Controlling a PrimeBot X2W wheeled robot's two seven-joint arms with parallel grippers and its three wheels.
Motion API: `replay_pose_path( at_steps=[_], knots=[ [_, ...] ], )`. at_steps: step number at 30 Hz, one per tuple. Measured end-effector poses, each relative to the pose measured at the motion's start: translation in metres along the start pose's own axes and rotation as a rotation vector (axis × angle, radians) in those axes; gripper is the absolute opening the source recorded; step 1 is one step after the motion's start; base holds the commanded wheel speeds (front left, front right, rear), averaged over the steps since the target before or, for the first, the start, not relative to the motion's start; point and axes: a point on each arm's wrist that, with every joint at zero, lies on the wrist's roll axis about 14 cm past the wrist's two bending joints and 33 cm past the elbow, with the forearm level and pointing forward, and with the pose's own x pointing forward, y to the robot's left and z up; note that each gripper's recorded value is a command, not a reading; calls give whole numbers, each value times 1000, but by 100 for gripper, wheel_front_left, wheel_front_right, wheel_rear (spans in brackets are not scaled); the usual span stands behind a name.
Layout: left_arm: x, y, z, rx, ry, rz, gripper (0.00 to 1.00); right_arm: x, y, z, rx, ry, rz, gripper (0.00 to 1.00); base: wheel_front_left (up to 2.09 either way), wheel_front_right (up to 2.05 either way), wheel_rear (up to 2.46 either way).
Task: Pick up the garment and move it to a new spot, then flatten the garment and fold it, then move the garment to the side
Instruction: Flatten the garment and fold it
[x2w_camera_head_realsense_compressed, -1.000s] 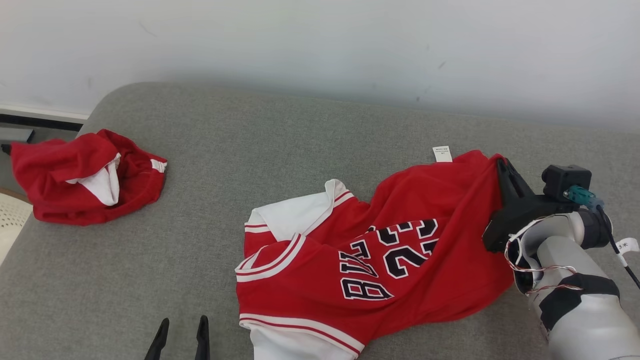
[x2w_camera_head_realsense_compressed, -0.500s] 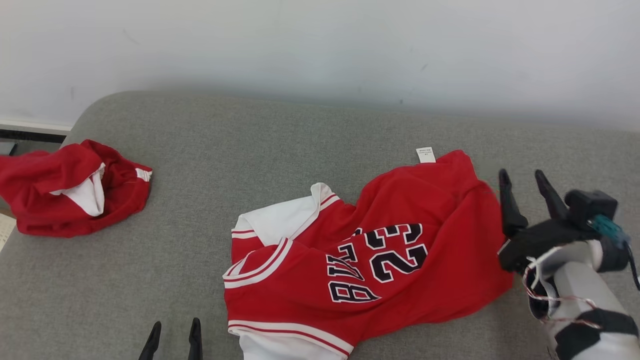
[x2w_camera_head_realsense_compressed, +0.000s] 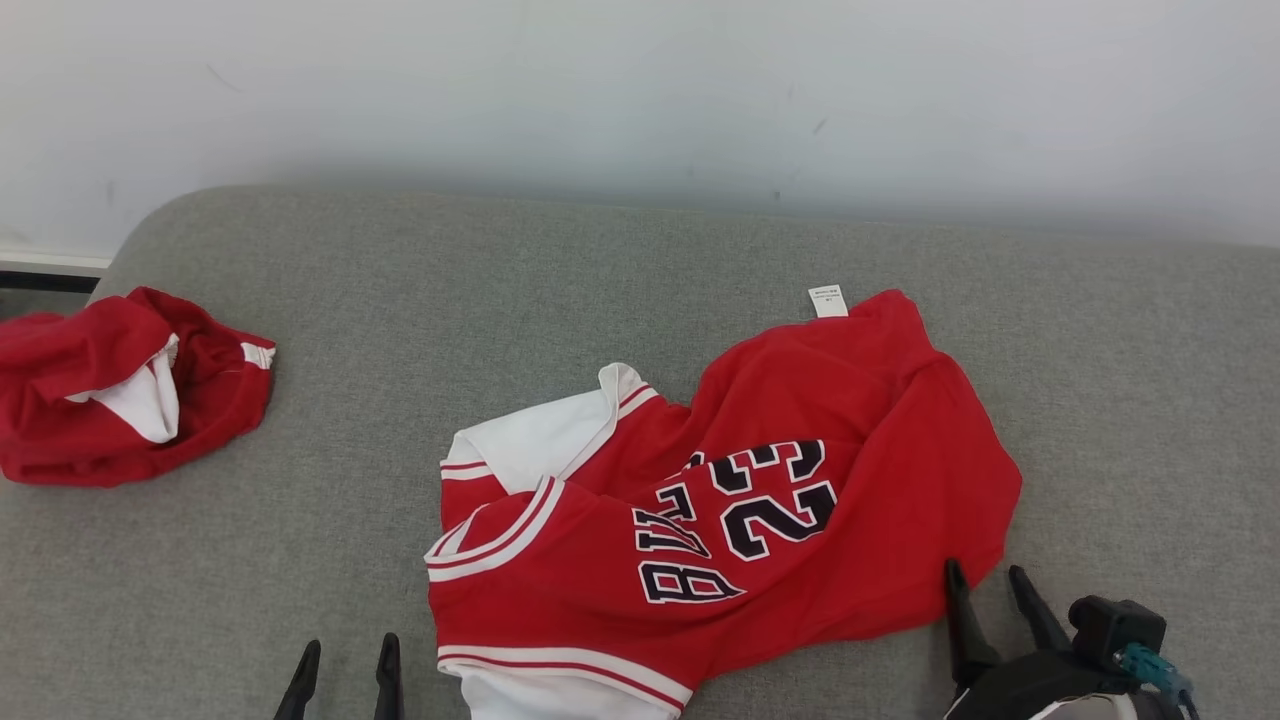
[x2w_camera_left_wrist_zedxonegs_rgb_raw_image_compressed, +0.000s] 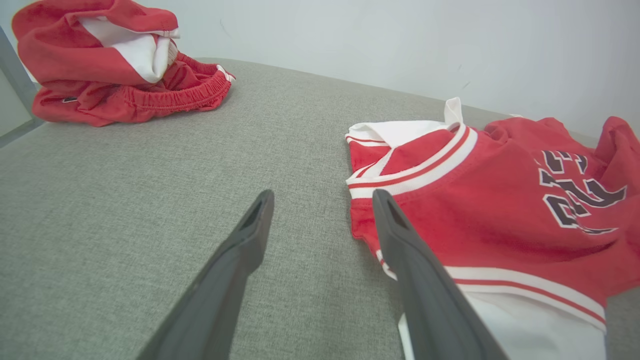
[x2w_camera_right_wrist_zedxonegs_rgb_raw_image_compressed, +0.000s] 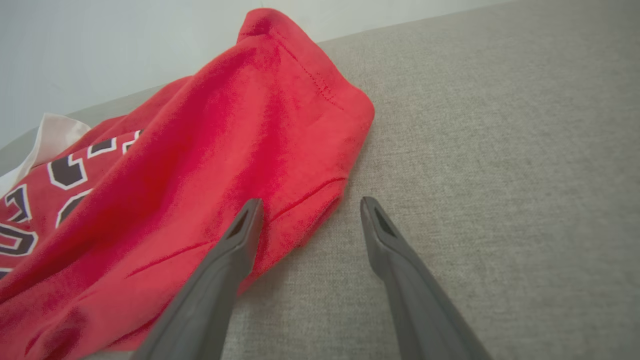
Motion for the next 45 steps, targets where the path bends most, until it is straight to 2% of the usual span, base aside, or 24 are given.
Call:
replay_pose_path(
  at_steps=[3, 4, 5, 6, 11, 17, 20, 23, 24, 25, 28, 36, 41, 45],
  knots=[
    [1, 0, -2, 2, 7, 1, 100, -1, 3, -20, 18, 61, -8, 100, 0, 0, 0],
    [1, 1, -2, 3, 9, 1, 100, 1, 4, -21, 22, 65, -8, 78, 0, 0, 0],
    [2, 1, -2, 4, 9, 1, 100, 4, 5, -19, 24, 64, -7, 29, 0, 0, 0],
    [2, 1, -3, 4, 10, 1, 100, 7, 7, -18, 25, 64, -6, 0, 0, 0, 0],
    [1, 0, -1, 6, 5, 0, 100, 9, 13, -6, 11, 27, 10, 0, 0, 0, 0],
    [-5, -4, -2, 1, 2, -14, 100, -13, 8, 26, -199, -88, 48, 0, 0, 0, 0],
    [-7, -6, -1, -3, -2, -18, 100, -32, 7, 13, -345, -60, 79, 0, 0, 0, 0],
    [-7, -7, -1, -6, -2, -23, 100, -47, 8, -10, -372, 8, 85, 0, 0, 0, 0],
    [-7, -8, -2, -7, 0, -25, 100, -48, 9, -16, -355, 29, 80, 40, 0, 0, 0],
    [-6, -9, -2, -6, 2, -29, 100, -49, 10, -18, -340, 35, 78, 100, 0, 0, 0],
    [-6, -11, -4, -6, 9, -35, 100, -47, 9, -15, -304, 27, 62, 100, 0, 0, 0],
    [-10, -10, -5, -7, 11, -33, 100, -52, 1, 20, -185, -110, 17, 100, 0, 0, 0],
    [-9, -11, -5, -10, 10, -35, 100, -61, -21, 26, -175, -122, -38, 100, 0, 0, 0],
    [-7, -10, -6, -10, 12, -35, 100, -66, -36, 17, -162, -84, -83, 100, 0, 0, 0]
  ],
)
